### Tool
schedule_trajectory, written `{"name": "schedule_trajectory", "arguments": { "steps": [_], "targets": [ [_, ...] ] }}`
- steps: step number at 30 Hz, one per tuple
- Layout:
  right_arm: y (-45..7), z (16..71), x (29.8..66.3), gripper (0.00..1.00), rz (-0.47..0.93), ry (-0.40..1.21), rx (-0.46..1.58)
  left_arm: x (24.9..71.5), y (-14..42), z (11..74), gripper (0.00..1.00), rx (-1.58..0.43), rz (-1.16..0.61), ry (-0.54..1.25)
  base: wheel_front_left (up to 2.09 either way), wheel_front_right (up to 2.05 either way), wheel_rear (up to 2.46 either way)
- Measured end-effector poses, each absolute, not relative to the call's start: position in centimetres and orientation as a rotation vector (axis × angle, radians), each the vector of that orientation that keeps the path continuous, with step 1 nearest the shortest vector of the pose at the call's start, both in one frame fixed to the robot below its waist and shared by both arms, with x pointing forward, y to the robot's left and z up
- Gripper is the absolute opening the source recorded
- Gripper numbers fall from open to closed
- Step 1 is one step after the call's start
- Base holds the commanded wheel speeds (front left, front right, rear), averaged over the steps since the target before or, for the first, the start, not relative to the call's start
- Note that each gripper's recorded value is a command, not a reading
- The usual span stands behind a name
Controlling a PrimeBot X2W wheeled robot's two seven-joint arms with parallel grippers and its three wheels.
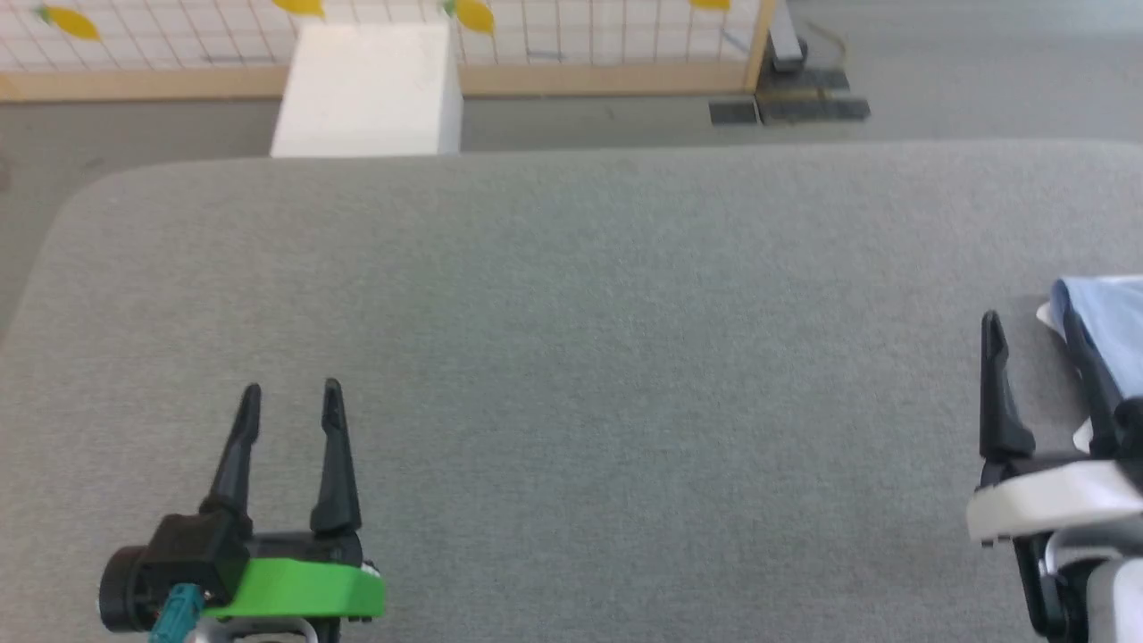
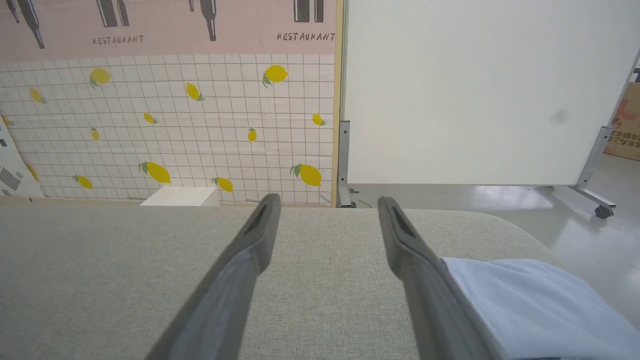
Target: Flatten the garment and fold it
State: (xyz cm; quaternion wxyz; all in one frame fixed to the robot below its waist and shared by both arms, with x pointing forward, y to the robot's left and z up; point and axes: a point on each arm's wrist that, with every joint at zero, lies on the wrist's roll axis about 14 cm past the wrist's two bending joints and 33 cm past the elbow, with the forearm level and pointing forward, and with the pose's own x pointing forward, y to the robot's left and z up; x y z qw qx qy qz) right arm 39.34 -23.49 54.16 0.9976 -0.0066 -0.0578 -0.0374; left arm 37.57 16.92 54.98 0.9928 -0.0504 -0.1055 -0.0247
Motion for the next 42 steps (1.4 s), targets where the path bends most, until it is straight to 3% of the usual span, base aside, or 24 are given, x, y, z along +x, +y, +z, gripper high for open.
{"name": "schedule_trajectory", "arguments": {
  "steps": [7, 28, 29, 42],
  "targets": [
    [-22.3, 54.5, 37.7, 1.00, -0.048, -0.154, -0.089, 35.8, 16.9, 56.0, 1.00, -0.095, -0.060, -0.241, 0.00, 0.00, 0.00],
    [-21.2, 52.2, 34.8, 1.00, -0.020, -0.121, -0.032, 34.2, 14.2, 55.0, 1.00, -0.118, -0.145, -0.214, 0.00, 0.00, 0.00],
    [-21.2, 52.2, 34.8, 0.00, -0.020, -0.119, -0.032, 34.2, 14.1, 54.9, 0.00, -0.121, -0.150, -0.211, 0.00, 0.00, 0.00],
    [-21.1, 52.0, 34.9, 0.00, -0.015, -0.108, -0.034, 34.3, 14.2, 54.7, 0.00, -0.116, -0.147, -0.197, 0.00, 0.00, 0.00]
  ]
}}
